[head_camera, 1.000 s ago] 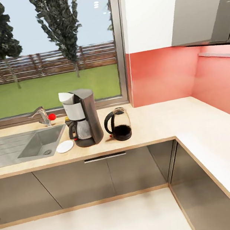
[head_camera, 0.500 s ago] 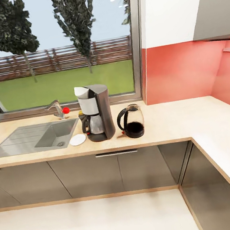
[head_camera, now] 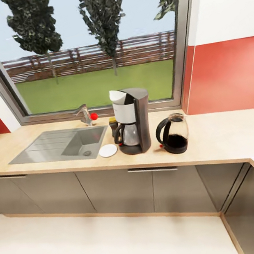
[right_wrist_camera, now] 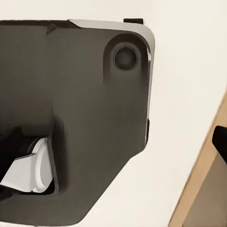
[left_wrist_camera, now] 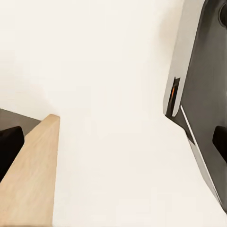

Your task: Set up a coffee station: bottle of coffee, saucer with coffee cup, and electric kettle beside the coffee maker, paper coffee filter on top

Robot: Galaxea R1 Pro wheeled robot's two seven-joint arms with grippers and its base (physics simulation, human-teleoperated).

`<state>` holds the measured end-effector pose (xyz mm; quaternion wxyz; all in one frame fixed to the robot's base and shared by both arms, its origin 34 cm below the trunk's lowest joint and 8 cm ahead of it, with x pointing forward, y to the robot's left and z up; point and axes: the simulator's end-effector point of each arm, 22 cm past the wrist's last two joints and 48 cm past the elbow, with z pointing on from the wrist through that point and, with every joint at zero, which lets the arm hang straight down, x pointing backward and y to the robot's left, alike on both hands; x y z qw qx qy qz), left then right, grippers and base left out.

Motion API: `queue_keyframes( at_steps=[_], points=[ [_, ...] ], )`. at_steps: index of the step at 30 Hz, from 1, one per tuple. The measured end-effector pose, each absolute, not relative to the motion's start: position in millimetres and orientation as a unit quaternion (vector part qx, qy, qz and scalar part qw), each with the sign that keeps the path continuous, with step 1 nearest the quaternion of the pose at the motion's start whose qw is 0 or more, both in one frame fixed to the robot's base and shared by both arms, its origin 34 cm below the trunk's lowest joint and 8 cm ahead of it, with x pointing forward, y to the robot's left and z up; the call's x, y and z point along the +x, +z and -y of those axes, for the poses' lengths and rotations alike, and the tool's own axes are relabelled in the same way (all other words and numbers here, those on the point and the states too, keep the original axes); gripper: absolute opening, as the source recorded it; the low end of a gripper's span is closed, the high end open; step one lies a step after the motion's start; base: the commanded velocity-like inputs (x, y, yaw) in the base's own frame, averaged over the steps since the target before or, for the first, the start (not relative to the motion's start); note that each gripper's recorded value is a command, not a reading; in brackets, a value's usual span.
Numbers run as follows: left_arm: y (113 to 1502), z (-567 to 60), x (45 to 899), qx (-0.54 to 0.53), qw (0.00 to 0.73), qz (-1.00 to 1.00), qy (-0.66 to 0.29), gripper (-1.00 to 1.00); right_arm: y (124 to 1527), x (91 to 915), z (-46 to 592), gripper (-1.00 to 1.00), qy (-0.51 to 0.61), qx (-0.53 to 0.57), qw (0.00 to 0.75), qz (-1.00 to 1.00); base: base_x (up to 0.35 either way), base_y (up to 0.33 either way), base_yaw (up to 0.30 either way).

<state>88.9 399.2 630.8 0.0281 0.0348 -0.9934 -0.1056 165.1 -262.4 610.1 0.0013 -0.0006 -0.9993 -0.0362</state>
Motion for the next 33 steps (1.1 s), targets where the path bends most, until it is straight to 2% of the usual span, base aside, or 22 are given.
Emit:
queue_keyframes(
  at_steps=[10, 15, 33],
  points=[
    [631, -400, 85, 0.034, 0.032, 0.993, -0.107, 1.0, 610, 161, 262, 1.0, -0.036, -0.001, 0.007, 0.999, 0.001, 0.01, 0.231],
    [631, -402, 101, 0.032, -0.008, 0.994, -0.109, 1.0, 609, 159, 262, 1.0, -0.036, -0.001, 0.009, 0.999, 0.0, 0.0, 0.241],
    [631, -402, 109, 0.032, -0.02, 0.993, -0.109, 1.0, 610, 165, 260, 1.0, -0.038, 0.001, 0.002, 0.999, 0.0, 0.0, 0.238]
  ],
)
